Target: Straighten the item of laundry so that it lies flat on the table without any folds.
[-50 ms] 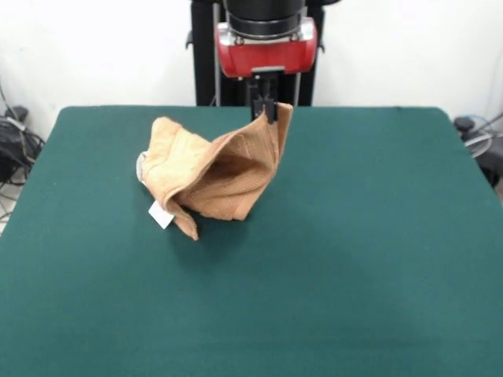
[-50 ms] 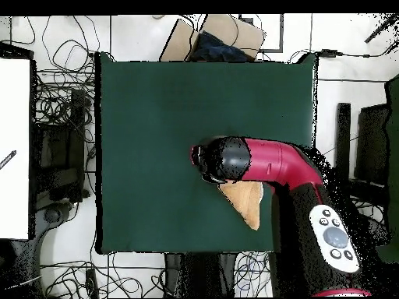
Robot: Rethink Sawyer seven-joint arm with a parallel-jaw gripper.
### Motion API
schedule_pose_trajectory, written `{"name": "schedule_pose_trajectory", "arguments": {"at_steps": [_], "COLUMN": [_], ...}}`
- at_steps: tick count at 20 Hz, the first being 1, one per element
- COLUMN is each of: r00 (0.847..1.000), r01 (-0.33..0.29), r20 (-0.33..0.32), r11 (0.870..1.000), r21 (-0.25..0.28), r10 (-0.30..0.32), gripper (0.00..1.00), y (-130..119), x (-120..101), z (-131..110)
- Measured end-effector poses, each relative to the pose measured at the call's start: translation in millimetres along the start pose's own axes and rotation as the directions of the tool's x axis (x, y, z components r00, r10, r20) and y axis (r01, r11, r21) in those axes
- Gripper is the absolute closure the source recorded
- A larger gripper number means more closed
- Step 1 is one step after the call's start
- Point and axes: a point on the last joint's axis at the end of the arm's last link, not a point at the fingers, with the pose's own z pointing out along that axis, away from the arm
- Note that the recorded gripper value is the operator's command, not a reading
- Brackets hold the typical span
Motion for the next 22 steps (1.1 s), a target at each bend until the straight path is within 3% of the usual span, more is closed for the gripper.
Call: {"name": "schedule_pose_trajectory", "arguments": {"at_steps": [6,22], "r00": [1.000,0.999], "r01": [0.022,0.036], "r20": [-0.007,0.028], "r11": [1.000,0.999], "r21": [-0.003,-0.021], "r10": [-0.022,-0.036], "gripper": [1.00,1.00], "y": [14,21], "x": [-2,-22], "z": [4,1]}}
